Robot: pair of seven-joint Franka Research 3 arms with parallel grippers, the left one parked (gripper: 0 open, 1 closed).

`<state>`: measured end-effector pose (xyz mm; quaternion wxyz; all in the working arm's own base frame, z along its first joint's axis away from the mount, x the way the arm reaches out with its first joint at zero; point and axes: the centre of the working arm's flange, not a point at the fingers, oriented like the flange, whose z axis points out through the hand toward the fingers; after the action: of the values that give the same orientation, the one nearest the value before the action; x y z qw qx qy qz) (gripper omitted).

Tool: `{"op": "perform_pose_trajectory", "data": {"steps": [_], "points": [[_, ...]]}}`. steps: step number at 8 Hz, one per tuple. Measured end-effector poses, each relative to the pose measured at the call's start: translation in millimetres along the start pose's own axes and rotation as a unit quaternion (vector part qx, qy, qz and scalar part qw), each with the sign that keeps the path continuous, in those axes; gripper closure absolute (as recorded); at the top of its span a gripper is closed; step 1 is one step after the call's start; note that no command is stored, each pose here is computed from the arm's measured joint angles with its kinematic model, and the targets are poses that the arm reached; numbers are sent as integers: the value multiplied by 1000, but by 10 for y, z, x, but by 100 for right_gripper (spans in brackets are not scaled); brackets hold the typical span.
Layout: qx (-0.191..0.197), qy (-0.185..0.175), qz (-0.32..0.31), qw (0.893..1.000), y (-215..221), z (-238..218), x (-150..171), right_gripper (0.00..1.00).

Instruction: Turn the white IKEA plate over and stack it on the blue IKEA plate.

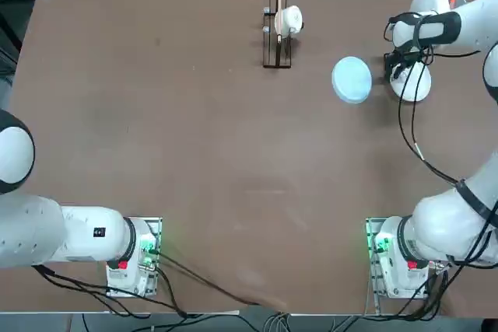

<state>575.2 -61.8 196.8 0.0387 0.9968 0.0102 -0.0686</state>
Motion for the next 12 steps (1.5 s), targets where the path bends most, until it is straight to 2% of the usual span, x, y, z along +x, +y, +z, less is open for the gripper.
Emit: {"op": "perform_pose_trajectory", "data": {"steps": [1, 3, 5, 8, 9, 10, 11, 12], "points": [[-2, -2, -1, 1000, 6, -15, 1, 96], [-5, -14, -3, 1000, 21, -90, 34, 98], [-13, -46, -51, 998, -34, -374, 156, 98], [-17, -63, -87, 994, -401, -1282, 334, 98], [13, -68, -83, 994, -546, -1659, 321, 98], [67, -76, -81, 992, -674, -1984, 269, 98], [133, -74, -89, 984, -766, -2232, 223, 98], [203, -64, -102, 972, -809, -2385, 192, 98]]}}
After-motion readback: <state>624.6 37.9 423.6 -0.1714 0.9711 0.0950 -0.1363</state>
